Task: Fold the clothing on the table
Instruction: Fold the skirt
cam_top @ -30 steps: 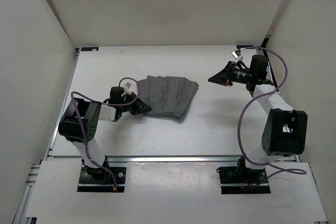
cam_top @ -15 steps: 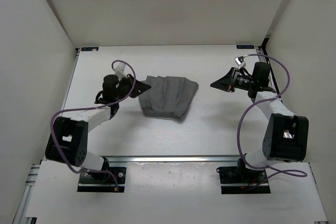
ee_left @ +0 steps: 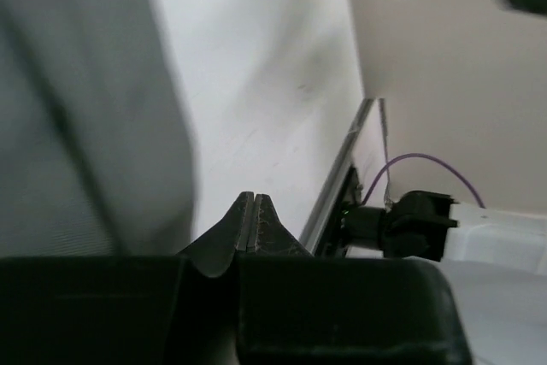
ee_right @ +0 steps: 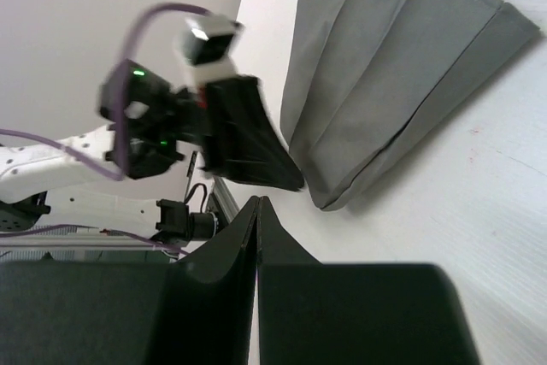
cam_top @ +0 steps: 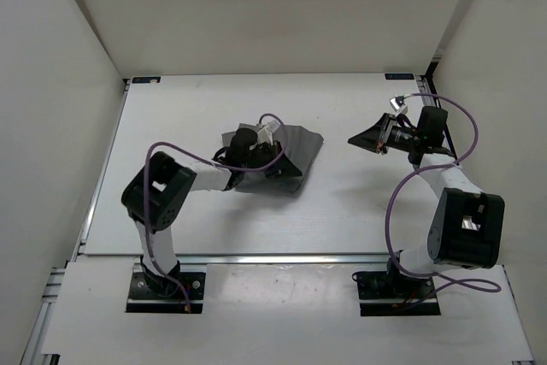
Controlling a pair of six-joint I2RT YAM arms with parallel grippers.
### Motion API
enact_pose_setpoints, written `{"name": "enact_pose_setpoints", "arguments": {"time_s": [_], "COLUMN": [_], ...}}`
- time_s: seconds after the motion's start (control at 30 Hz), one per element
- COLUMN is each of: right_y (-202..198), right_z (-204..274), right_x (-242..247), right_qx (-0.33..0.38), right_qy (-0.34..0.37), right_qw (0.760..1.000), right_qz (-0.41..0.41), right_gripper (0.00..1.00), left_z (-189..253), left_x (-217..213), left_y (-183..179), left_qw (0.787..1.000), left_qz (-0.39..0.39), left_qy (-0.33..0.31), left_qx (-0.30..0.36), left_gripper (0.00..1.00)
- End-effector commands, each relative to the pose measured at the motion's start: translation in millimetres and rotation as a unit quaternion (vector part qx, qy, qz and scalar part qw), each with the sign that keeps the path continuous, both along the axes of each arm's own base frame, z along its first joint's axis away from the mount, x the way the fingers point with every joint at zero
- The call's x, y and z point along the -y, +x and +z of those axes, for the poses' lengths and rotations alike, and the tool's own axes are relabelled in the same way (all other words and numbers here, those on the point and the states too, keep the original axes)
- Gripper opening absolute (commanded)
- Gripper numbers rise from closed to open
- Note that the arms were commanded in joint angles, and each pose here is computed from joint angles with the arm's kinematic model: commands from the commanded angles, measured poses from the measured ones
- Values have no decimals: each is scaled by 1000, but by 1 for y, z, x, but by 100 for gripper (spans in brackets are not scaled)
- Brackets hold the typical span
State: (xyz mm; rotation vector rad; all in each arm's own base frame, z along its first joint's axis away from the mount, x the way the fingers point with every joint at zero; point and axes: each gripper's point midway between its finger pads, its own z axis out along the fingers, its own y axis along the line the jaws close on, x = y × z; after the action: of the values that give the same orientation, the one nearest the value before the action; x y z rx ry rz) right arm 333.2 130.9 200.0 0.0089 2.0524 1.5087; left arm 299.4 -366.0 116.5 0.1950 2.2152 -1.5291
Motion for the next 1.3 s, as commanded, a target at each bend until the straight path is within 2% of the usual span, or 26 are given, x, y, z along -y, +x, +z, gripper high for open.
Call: {"name": "enact_pose_setpoints", "arguments": {"time_s": [0.0, 0.07, 0.13, 0.23, 0.3, 0.37, 0.43, 0.47, 0.53, 0.6, 0.67, 0.77, 0.87, 1.03, 1.13, 1.27], "right_y": [6, 8, 9, 7, 10, 8, 9, 8, 11, 18, 23, 9, -9, -29, -37, -43], "right_z": [20, 22, 25, 29, 31, 31, 36, 36, 31, 19, -6, -22, -33, -54, -56, -55], "right_x": [8, 11, 12, 14, 17, 17, 18, 16, 18, 25, 38, 32, 29, 24, 18, 13], "right_qx": [40, 39, 43, 45, 43, 46, 62, 60, 76, 86, 85, 99, 94, 80, 101, 130], "right_qy": [-4, -3, -5, -2, 3, 7, 5, 4, -16, -69, -173, -225, -237, -253, -274, -310], "right_qw": [999, 999, 999, 999, 999, 999, 998, 998, 997, 994, 979, 968, 966, 963, 956, 942], "right_qz": [-3, -8, -8, -5, -9, -3, 5, 9, 5, -25, -60, -51, -45, -44, -31, -21], "right_gripper": [0, 0, 0, 0, 0, 0, 1, 0, 0, 0, 0, 4, 7, 8, 8, 9], "left_z": [-27, -55, -69, -75, -57, -16, 26, 57, 90, 123, 133, 140, 128, 70, 49, 39], "left_x": [0, -5, -10, -15, -18, -19, -25, -37, -55, -93, -126, -171, -214, -294, -316, -319], "left_y": [-8, -13, -5, 1, 15, 26, 42, 56, 61, 64, 59, 38, 7, -53, -79, -94], "left_qw": [999, 998, 998, 998, 999, 999, 995, 991, 987, 981, 973, 958, 945, 902, 875, 874], "left_qz": [-14, -15, 7, 19, 30, 44, 58, 86, 116, 161, 197, 242, 270, 323, 342, 338], "left_qy": [1, 18, 28, 38, 26, 27, 47, 53, 48, 52, 88, 140, 178, 286, 341, 349], "left_qx": [-33, -55, -49, -50, -37, 7, 71, 89, 96, 95, 86, 71, 43, -1, -2, -7], "left_gripper": [2, 7, 8, 10, 12, 27, 78, 98, 99, 98, 99, 99, 99, 98, 98, 99]}}
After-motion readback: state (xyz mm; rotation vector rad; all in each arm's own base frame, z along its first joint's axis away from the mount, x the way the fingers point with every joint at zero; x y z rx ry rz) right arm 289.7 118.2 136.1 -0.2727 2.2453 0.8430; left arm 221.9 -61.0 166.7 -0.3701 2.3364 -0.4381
